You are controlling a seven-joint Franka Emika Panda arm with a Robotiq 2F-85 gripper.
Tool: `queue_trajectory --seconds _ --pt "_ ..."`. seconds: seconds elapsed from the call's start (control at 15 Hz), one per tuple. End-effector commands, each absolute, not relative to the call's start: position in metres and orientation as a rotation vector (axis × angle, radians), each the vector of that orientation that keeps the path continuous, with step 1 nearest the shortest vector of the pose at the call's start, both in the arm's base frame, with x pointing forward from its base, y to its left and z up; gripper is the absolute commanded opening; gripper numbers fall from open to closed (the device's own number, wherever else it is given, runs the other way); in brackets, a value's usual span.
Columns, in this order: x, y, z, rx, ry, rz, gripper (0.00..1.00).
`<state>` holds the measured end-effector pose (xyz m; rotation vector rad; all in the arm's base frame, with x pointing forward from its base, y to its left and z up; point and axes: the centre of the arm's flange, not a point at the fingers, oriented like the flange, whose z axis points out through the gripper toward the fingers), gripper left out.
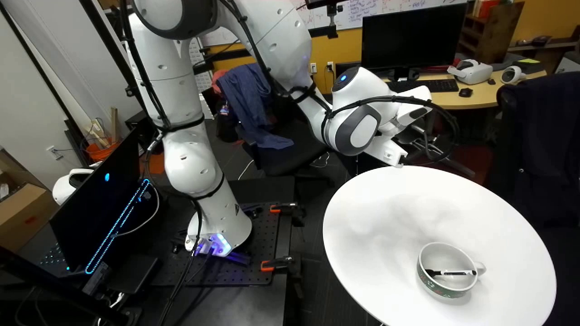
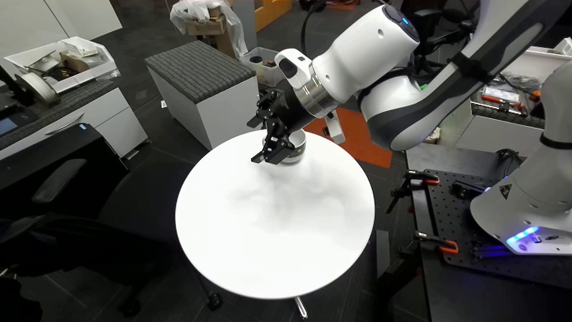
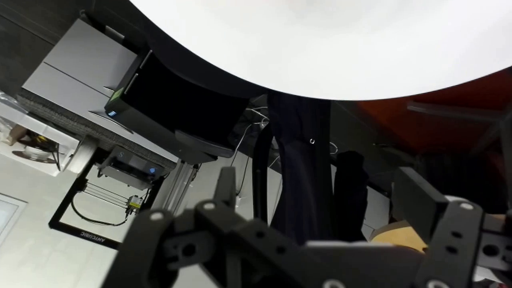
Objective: Pick up small brush from the table and put it on the mug cup.
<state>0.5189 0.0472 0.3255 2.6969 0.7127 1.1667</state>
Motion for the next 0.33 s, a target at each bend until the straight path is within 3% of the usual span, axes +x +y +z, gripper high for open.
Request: queue_trajectory --seconds 0.0,0.27 --pt "0.5183 0.0482 0.3259 2.698 0.715 1.168 1.0" --pt "0.5182 0.0491 0.3261 2.698 0.717 1.17 1.0"
